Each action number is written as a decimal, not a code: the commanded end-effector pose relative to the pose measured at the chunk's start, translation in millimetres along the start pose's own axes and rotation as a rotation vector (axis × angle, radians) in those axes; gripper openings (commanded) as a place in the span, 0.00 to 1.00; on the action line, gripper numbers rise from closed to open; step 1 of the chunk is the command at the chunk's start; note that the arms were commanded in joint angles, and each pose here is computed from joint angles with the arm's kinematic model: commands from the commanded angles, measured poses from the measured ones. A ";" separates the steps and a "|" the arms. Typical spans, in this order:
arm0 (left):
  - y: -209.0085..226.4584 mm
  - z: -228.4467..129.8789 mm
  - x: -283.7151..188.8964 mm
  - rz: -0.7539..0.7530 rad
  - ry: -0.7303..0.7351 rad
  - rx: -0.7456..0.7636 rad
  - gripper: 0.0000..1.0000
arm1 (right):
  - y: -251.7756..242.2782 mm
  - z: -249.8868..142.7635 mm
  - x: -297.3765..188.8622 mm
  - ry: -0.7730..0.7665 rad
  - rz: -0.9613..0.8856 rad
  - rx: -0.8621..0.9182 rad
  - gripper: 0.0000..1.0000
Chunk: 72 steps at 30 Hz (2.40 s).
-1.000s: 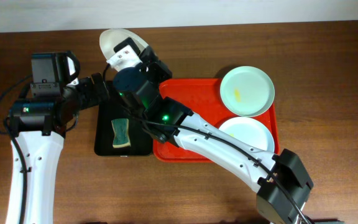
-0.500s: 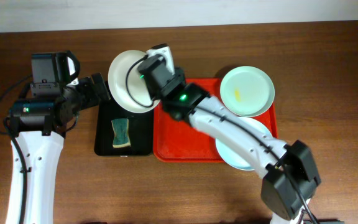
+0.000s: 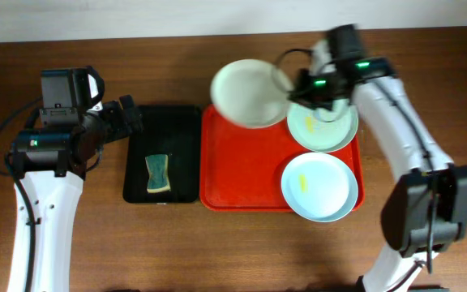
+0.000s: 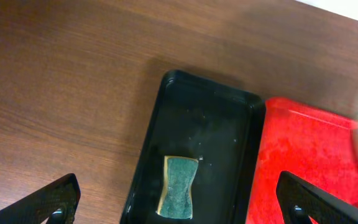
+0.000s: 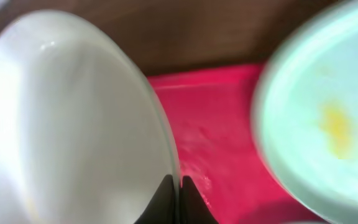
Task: Clean dirty plates on tray and stack at the side
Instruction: 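Carry the white plate right and set it on the table beside the red tray, then release the white plate and move the right gripper to a blue plate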
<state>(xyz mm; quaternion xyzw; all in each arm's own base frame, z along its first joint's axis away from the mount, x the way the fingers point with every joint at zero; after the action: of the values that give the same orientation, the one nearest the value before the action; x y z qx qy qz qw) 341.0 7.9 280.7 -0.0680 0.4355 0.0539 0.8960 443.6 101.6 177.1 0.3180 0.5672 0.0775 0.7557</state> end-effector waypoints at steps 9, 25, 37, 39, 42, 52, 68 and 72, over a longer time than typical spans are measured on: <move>1.1 0.1 0.5 0.004 0.000 -0.011 0.99 | -168.4 31.8 -115.1 -0.068 -0.090 0.347 0.04; 1.1 0.1 0.5 0.004 0.000 -0.011 0.99 | -319.4 -12.0 -178.4 -0.147 -0.502 0.770 0.04; 1.1 0.1 0.5 0.004 0.000 -0.011 0.99 | -341.2 -13.9 -118.3 -0.204 -0.468 0.751 0.04; 1.1 0.1 0.5 0.004 0.000 -0.011 0.99 | -336.7 -11.3 -112.3 -0.205 -0.464 0.729 0.04; 1.1 0.1 0.5 0.004 0.000 -0.011 0.99 | -326.8 -5.8 -104.7 -0.206 -0.460 0.690 0.04; 1.1 0.1 0.5 0.004 0.000 -0.011 0.99 | -302.3 2.1 -90.7 -0.192 -0.497 0.592 0.61; 1.1 0.1 0.5 0.004 0.000 -0.011 0.99 | -199.7 -75.3 -127.8 0.293 -0.368 0.520 0.89; 1.1 0.1 0.5 0.004 0.000 -0.011 0.99 | -192.2 -100.4 -104.3 0.403 -0.405 0.440 0.56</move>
<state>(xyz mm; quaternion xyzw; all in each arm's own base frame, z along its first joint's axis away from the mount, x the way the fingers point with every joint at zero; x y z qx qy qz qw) 340.9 7.7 280.6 -0.0678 0.4359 0.0535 0.8959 278.6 -77.6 146.6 0.3666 0.7341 -0.1559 0.5499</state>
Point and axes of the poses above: each gripper's point midway between its finger pads, its own x axis out along the fingers, its own y axis along the line the jaws close on, z = x × y, the point moved 3 cm from there along -x, back along the fingers, and after that the axes turned 6 degrees about x, right-handed, at the moved point
